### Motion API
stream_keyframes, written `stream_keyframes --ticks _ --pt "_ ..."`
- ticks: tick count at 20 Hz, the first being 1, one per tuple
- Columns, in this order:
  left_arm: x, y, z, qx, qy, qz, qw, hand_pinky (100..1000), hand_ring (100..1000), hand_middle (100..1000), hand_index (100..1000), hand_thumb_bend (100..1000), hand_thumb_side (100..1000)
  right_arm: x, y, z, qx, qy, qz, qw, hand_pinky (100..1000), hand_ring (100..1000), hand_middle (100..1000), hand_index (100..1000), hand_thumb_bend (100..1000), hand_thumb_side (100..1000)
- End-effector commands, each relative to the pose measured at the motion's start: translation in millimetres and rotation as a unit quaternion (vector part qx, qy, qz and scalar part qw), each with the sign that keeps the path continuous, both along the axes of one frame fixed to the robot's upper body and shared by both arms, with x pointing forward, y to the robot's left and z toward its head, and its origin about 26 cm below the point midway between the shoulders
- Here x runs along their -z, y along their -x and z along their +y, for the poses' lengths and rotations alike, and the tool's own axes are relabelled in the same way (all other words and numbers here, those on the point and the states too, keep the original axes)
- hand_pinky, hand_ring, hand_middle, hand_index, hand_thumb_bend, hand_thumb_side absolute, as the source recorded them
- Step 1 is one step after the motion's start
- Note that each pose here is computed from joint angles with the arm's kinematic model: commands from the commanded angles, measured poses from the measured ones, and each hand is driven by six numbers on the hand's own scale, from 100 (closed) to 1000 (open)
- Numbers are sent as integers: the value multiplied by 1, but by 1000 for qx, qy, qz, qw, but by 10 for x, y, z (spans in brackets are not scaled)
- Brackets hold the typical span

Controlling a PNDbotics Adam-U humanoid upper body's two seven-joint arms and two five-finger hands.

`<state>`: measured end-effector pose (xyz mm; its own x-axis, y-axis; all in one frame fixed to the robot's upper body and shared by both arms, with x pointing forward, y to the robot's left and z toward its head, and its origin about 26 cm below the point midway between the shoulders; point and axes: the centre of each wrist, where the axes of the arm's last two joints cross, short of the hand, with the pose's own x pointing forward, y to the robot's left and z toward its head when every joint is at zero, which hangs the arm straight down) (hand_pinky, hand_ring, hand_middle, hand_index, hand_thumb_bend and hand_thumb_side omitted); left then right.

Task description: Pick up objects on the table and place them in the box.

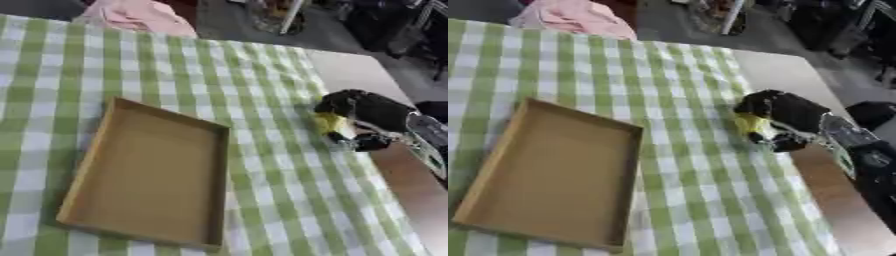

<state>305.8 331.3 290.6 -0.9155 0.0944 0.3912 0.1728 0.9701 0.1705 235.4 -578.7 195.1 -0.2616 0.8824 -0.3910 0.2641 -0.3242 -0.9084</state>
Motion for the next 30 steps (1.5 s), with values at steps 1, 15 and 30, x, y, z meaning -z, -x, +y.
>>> stream_keyframes --ticks 1,15,30 --pt "-79 47 32 -7 -12 -12 1000 569 782 808 509 100 741 -147 2 -33 9 17 -10 1000 784 838 738 868 209 137" --pt "-80 53 46 -5 -9 -9 1000 571 783 809 507 100 744 -10 4 -22 17 19 7 1000 567 690 590 734 162 100" --pt "-60 69 43 -6 -7 -1 1000 573 783 809 509 100 743 24 29 -19 -9 3 -31 999 450 577 503 637 100 100"
